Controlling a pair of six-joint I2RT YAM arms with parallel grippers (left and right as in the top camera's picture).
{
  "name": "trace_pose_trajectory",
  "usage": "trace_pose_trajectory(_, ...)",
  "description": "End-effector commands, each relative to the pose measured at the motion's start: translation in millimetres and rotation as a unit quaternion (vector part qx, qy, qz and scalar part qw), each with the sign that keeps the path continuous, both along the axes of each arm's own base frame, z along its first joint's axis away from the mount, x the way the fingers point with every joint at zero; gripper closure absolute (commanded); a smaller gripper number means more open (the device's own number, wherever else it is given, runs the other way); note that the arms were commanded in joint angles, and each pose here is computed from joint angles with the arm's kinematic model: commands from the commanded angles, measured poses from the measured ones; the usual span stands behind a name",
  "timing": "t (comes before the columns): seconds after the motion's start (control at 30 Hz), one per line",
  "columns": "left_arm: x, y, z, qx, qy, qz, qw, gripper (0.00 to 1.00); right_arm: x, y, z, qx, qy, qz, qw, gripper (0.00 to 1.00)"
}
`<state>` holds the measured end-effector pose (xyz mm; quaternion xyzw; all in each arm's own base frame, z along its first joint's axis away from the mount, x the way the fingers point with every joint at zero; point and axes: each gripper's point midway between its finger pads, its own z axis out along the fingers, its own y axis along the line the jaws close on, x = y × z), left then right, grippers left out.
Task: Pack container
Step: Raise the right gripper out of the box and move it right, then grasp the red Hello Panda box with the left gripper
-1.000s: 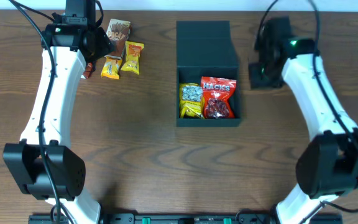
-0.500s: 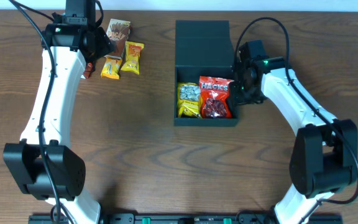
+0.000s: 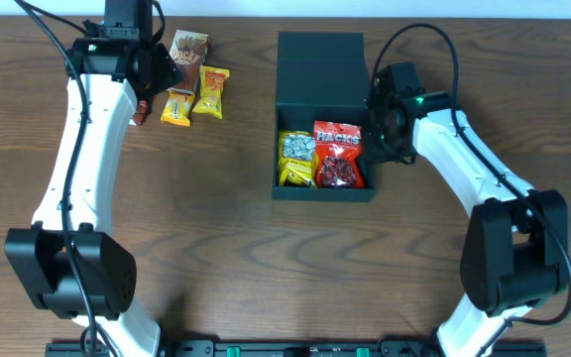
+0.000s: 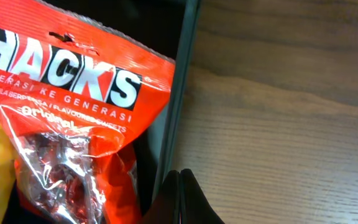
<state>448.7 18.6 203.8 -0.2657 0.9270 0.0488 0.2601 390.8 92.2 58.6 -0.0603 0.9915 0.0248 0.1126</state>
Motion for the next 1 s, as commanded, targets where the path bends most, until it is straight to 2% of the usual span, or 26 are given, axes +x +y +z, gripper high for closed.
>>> trace_pose_trajectory(0.0,-3,4,0,0.013,0.007,-0.011,1.000,0.05,0,-8,-5,0.000,0.008,-0.018,1.000,0.98)
trace_pose_trajectory(0.23,-2,4,1,0.013,0.004,-0.010,1.000,0.05,-1,29,-1,0.080,0.012,-0.001,0.997,0.98)
trace_pose_trajectory(0.4,-3,7,1,0.019,0.005,-0.008,1.000,0.05,0,25,-2,0.066,0.009,-0.006,0.998,0.98)
trace_pose_trajectory(0.63,3,40,5,0.059,0.004,-0.019,0.998,0.05,15,-13,19,0.020,-0.007,-0.044,0.999,0.98)
trace_pose_trajectory(0.73,17,58,1,0.086,0.008,-0.088,0.992,0.05,30,-23,46,0.006,-0.029,-0.042,0.999,0.96)
trace_pose_trajectory(0.8,25,57,-9,0.089,0.017,-0.153,0.984,0.05,39,-23,62,0.007,-0.047,-0.035,0.998,0.78)
trace_pose_trajectory(0.83,29,57,-16,0.092,0.024,-0.189,0.977,0.05,44,-22,71,0.007,-0.058,-0.030,0.998,0.56)
trace_pose_trajectory(0.87,33,58,-24,0.097,0.030,-0.213,0.972,0.05,47,-22,78,0.008,-0.065,-0.027,0.998,0.42)
trace_pose_trajectory(0.9,37,62,-32,0.105,0.037,-0.232,0.966,0.05,51,-21,86,0.009,-0.073,-0.026,0.997,0.22)
trace_pose_trajectory(0.93,41,65,-39,0.112,0.042,-0.243,0.963,0.05,53,-21,91,0.010,-0.078,-0.026,0.997,0.12)
trace_pose_trajectory(0.97,45,68,-47,0.119,0.049,-0.256,0.958,0.05,55,-20,97,0.011,-0.083,-0.026,0.996,0.05)
